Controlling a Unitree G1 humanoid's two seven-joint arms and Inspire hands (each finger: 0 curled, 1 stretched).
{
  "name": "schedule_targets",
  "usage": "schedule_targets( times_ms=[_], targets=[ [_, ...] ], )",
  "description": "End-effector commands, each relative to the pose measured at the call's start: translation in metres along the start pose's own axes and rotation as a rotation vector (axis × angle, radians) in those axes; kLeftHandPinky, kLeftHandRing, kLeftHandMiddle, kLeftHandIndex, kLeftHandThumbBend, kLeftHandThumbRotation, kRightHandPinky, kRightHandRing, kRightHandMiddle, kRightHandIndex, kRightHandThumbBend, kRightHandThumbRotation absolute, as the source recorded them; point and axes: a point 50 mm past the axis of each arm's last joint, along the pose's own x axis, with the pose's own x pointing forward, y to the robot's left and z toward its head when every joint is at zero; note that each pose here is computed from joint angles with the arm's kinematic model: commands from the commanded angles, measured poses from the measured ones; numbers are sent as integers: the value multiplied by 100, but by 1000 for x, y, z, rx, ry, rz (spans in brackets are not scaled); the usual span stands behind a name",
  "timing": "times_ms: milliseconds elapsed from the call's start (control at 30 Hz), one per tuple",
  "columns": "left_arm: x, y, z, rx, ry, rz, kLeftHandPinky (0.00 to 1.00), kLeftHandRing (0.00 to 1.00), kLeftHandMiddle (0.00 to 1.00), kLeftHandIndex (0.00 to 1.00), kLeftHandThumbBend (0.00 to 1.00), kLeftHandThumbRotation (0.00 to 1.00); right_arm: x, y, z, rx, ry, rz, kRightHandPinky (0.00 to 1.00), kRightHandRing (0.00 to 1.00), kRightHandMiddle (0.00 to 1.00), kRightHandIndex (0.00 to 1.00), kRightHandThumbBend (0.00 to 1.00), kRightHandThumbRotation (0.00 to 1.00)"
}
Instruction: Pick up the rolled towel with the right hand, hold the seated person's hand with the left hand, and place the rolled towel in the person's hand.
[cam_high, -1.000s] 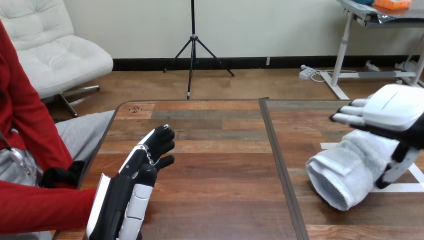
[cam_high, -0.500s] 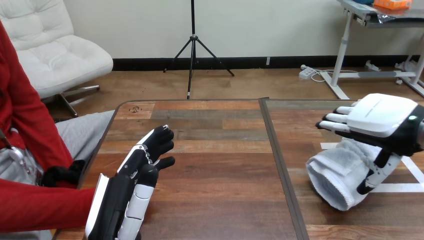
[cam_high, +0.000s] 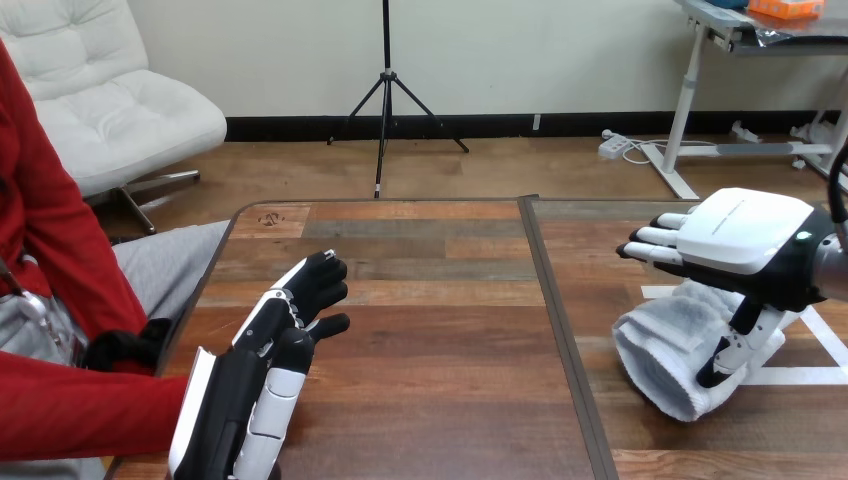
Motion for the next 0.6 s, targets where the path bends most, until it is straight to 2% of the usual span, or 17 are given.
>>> schedule_targets(
  times_ms=[0,133,333,567],
  targets=[
    [12,0,13,-4,-91,18,77,85,86,84,79,94,14,-9,8,23,-7,-37,91,97,100,100,100,66],
    [11,1,13,-6,-91,19,77,85,86,84,79,94,17,-7,11,40,-9,-9,92,97,100,100,100,63],
    [11,1,14,-2,-98,18,76,85,85,84,79,95,23,-3,15,21,-14,40,94,98,100,100,100,60],
    [9,3,15,-4,-97,18,76,84,85,84,78,95,27,4,19,-50,-19,95,95,99,100,100,100,58]
  ],
)
